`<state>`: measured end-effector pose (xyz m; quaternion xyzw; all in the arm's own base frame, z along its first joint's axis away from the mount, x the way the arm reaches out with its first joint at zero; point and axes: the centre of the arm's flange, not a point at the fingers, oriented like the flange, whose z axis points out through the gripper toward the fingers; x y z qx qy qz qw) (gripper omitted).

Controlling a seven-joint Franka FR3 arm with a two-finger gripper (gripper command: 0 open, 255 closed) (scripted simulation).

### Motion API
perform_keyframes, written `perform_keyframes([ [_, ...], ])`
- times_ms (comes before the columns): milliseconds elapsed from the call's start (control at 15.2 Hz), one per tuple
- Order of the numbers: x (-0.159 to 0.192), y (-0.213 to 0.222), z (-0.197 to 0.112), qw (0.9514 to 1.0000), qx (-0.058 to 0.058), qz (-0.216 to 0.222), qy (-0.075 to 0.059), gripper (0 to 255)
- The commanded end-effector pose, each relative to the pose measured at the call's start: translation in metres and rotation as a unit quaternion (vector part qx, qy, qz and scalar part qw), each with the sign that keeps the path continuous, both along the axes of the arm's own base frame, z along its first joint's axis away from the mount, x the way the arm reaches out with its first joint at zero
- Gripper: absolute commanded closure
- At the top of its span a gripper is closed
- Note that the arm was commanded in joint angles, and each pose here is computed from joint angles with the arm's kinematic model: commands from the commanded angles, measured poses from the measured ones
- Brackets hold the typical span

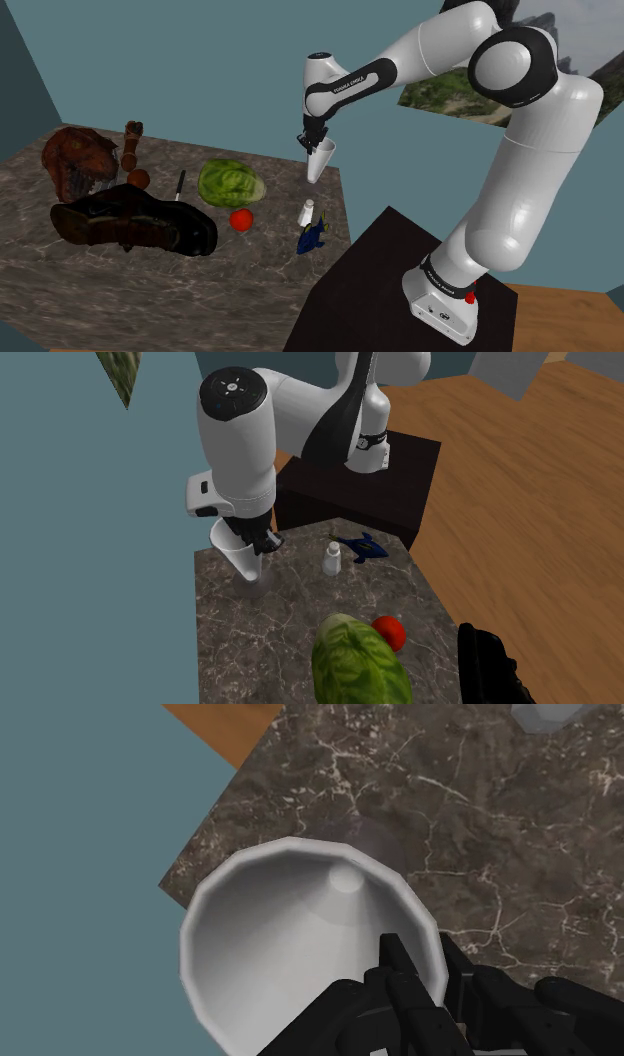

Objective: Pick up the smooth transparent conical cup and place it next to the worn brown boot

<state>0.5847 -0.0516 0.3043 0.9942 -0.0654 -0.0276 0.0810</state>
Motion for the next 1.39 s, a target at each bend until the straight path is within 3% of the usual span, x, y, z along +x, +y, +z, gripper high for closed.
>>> perform_keyframes([
  [0,0.000,-0.001,0.000,1.0000,0.000,0.000,0.001,255],
  [330,0.000,-0.001,-0.001,1.0000,0.000,0.000,0.001,255],
  [1320,0.000,-0.001,0.079,1.0000,0.000,0.000,0.001,255],
])
